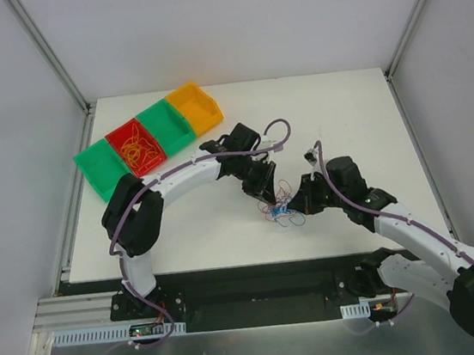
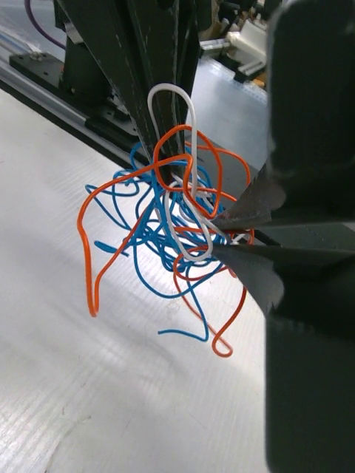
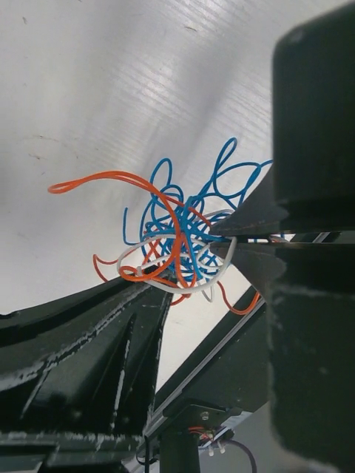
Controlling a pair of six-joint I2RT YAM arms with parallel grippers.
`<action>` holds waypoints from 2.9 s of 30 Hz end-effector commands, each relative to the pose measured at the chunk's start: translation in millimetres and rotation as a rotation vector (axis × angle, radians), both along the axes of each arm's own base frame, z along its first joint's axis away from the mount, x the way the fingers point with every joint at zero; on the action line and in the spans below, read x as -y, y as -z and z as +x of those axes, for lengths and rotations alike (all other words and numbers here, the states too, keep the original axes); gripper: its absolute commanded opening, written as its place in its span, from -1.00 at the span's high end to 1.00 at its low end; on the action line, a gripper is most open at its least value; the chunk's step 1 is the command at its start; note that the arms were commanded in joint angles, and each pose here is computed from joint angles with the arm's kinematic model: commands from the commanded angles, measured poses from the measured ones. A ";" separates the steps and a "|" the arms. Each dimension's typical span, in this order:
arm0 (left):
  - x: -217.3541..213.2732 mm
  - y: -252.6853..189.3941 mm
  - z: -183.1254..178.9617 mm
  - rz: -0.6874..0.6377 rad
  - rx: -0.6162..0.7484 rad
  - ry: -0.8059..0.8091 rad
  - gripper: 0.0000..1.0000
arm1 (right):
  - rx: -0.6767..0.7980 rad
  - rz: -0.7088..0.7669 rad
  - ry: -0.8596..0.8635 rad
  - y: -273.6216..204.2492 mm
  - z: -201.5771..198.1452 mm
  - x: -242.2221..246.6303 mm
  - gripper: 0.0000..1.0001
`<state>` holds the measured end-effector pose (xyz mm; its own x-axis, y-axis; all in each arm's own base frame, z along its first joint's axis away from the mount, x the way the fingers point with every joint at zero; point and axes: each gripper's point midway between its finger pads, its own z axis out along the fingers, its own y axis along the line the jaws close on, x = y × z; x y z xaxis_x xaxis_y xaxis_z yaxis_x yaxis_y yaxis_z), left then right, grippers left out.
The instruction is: Untangle the cables
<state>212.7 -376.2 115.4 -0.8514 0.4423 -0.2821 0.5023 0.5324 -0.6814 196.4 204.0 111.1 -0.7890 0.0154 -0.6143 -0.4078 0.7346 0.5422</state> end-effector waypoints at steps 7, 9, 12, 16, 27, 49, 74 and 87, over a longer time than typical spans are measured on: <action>-26.1 -49.2 40.4 0.071 0.395 -0.101 1.00 | -0.022 -0.213 0.252 17.3 23.7 43.4 0.96; -41.3 -69.1 55.2 0.087 0.531 -0.172 1.00 | -0.088 -0.367 0.374 40.2 25.6 72.3 0.94; -66.6 -102.1 68.6 0.079 0.704 -0.288 1.00 | -0.192 -0.573 0.514 65.0 17.4 110.3 0.82; -111.5 -139.4 88.9 0.125 0.921 -0.497 1.00 | -0.169 -0.709 0.648 61.4 13.3 146.1 0.65; -204.3 -206.6 91.7 0.122 1.192 -0.939 1.00 | -0.053 -0.734 0.841 27.8 22.6 189.1 0.42; -222.1 -238.0 74.8 -0.039 1.256 -1.027 1.00 | 0.047 -0.395 0.688 -10.4 40.7 160.6 -0.53; -197.7 -230.6 71.2 -0.098 1.197 -0.927 1.00 | -0.453 0.352 0.874 42.1 47.7 6.3 -0.12; -193.6 -236.6 66.2 -0.138 1.189 -0.906 1.00 | -0.508 0.339 1.016 69.5 51.1 16.5 0.29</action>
<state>284.3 -181.5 329.4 -0.1001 -0.1311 -0.9863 0.2972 0.9421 -0.1554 241.3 189.5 42.4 -0.5335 0.8404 -0.0956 0.5710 0.4413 0.6923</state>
